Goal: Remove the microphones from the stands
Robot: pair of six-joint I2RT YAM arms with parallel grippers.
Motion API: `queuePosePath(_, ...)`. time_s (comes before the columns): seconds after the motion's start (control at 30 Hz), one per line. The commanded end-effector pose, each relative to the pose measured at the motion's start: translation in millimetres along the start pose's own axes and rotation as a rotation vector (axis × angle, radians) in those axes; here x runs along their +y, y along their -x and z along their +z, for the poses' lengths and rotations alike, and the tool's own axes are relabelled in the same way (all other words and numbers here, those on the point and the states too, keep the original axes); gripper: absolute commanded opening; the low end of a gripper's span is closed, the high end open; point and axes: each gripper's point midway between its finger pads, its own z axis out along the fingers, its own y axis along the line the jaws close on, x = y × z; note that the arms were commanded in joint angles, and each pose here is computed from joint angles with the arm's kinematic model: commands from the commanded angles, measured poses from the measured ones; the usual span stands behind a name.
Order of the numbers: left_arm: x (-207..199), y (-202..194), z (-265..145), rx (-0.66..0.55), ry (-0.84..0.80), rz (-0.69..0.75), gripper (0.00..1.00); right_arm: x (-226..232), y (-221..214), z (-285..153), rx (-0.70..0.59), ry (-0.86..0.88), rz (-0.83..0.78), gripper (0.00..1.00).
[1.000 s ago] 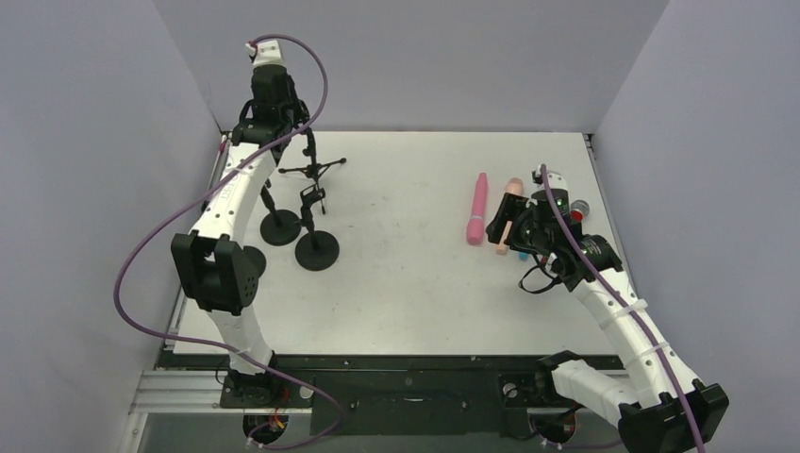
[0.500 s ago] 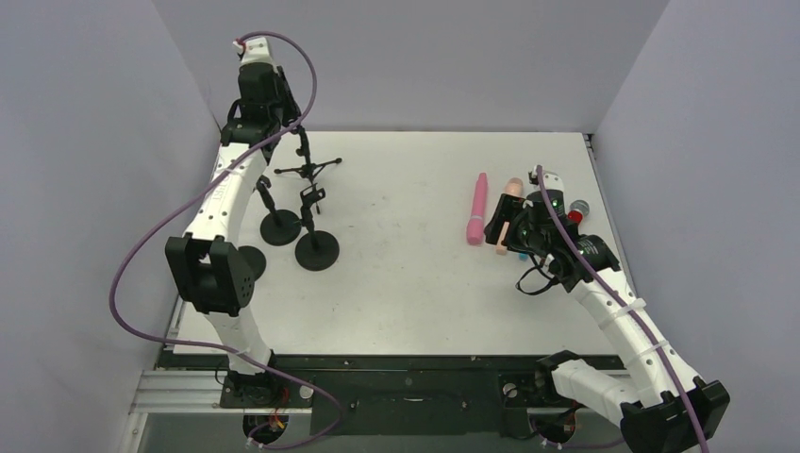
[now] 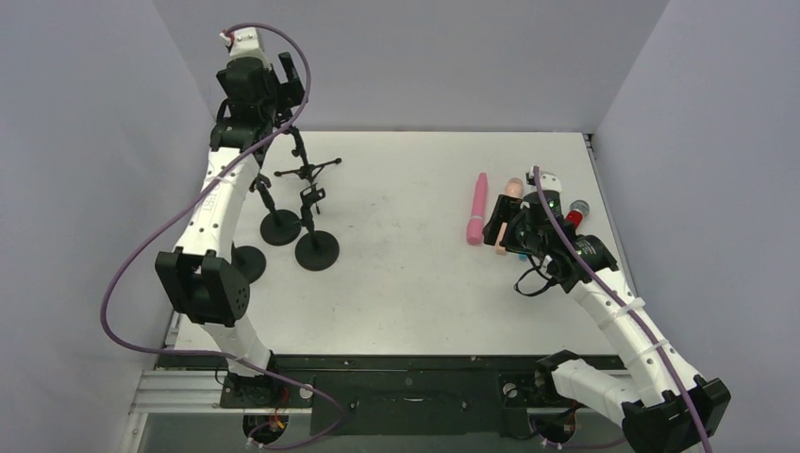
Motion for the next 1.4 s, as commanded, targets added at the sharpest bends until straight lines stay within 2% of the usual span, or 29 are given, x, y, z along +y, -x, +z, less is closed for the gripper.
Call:
queuePosePath(0.0, -4, 54, -41, -0.119, -0.040, -0.020, 0.96, 7, 19, -1, -0.065, 0.003, 0.013, 0.66)
queuePosePath(0.17, -21, 68, -70, -0.132, -0.128, -0.038, 0.96, 8, 25, -4, -0.086, -0.001, 0.015, 0.66)
queuePosePath(0.3, -54, 69, -102, -0.126, -0.219, -0.004, 0.96, 11, 30, -7, -0.111, 0.012, 0.023, 0.66)
queuePosePath(0.37, -83, 58, -122, -0.104, -0.289, 0.021, 0.96, 13, 30, -8, -0.116, 0.021, 0.026, 0.66)
queuePosePath(0.53, -129, 21, -162, -0.039, -0.429, 0.043, 0.96, 19, 35, -13, -0.134, 0.050, 0.029, 0.66)
queuePosePath(0.7, -158, -42, -198, 0.089, -0.546, 0.058, 0.96, 23, 38, -19, -0.157, 0.077, 0.036, 0.66)
queuePosePath(0.87, -169, -105, -222, 0.223, -0.602, 0.113, 0.96, 28, 41, -23, -0.178, 0.105, 0.047, 0.66)
queuePosePath(1.0, -176, -135, -243, 0.271, -0.676, 0.140, 0.96, 32, 43, -26, -0.190, 0.123, 0.057, 0.66)
queuePosePath(1.37, -154, -154, -247, 0.323, -0.585, 0.121, 0.96, 41, 50, -26, -0.204, 0.150, 0.063, 0.66)
